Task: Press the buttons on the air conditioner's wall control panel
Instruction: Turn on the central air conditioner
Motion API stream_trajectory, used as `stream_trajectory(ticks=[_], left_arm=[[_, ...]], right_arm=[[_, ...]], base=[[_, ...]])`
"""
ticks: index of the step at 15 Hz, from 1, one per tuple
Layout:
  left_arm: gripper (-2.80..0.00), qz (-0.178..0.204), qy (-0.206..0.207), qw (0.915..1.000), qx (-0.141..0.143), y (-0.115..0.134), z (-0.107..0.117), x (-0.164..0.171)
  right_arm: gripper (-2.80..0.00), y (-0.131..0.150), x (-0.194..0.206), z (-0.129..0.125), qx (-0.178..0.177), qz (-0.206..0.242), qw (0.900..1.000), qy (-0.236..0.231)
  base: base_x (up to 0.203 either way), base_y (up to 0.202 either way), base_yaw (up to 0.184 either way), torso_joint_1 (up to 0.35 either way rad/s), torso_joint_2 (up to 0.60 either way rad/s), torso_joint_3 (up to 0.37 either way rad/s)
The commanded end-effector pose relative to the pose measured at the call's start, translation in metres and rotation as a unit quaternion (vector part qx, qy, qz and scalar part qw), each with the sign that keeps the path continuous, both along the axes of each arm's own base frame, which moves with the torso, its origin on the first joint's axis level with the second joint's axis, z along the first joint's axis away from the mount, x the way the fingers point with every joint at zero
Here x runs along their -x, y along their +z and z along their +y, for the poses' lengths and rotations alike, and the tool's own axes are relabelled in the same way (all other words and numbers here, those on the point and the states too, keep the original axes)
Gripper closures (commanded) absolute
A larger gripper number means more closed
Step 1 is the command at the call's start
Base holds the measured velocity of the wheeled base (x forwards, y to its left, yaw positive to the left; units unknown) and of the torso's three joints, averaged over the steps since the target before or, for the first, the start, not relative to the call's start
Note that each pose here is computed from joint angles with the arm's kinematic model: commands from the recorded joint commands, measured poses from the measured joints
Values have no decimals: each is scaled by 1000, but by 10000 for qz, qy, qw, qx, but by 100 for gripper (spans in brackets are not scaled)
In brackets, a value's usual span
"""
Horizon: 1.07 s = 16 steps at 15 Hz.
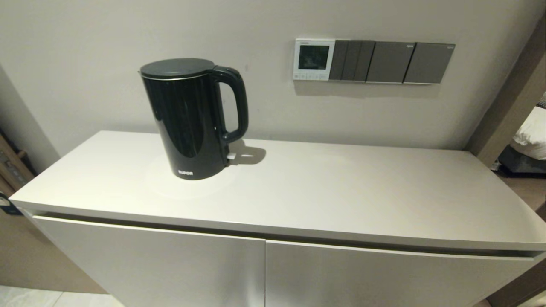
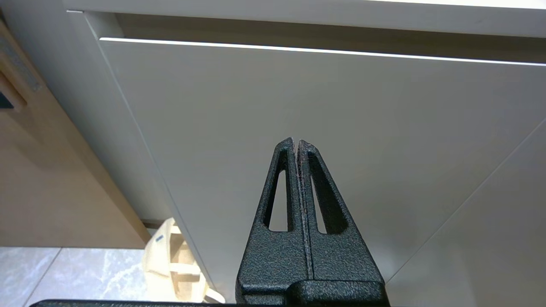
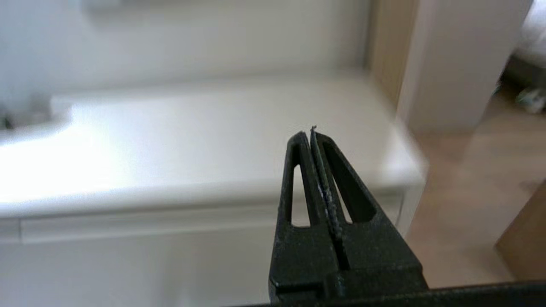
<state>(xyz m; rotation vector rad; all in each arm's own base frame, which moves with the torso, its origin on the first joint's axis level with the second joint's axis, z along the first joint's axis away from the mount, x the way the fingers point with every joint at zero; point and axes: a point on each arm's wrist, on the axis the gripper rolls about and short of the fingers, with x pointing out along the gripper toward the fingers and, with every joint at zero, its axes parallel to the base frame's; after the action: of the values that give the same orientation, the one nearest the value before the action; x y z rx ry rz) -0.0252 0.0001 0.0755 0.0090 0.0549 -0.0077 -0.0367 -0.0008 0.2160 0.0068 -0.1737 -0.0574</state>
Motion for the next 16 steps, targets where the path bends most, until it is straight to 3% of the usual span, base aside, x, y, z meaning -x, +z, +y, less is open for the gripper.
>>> stream_trajectory(ticks=[1, 5, 9, 13, 16], left_arm=[[0, 2, -1, 10000, -1, 0, 0, 0], [0, 2, -1, 10000, -1, 0, 0, 0], [0, 1, -1, 10000, -1, 0, 0, 0], [0, 2, -2, 10000, -1, 0, 0, 0], [0, 2, -7, 10000, -1, 0, 0, 0]], right_arm=[[0, 51, -43, -1, -24, 300, 9993, -209], [0, 120, -104, -4, -93, 27, 9991, -414], [0, 160, -170, -1, -403, -29, 9990, -164], [0, 151, -237, 34, -768, 547, 9932, 677], [0, 135, -288, 58, -936, 605, 9911, 734]], base=[[0, 0, 0, 0, 0, 0], [0, 0, 0, 0, 0, 0], [0, 0, 0, 0, 0, 0], [0, 0, 0, 0, 0, 0], [0, 0, 0, 0, 0, 0]])
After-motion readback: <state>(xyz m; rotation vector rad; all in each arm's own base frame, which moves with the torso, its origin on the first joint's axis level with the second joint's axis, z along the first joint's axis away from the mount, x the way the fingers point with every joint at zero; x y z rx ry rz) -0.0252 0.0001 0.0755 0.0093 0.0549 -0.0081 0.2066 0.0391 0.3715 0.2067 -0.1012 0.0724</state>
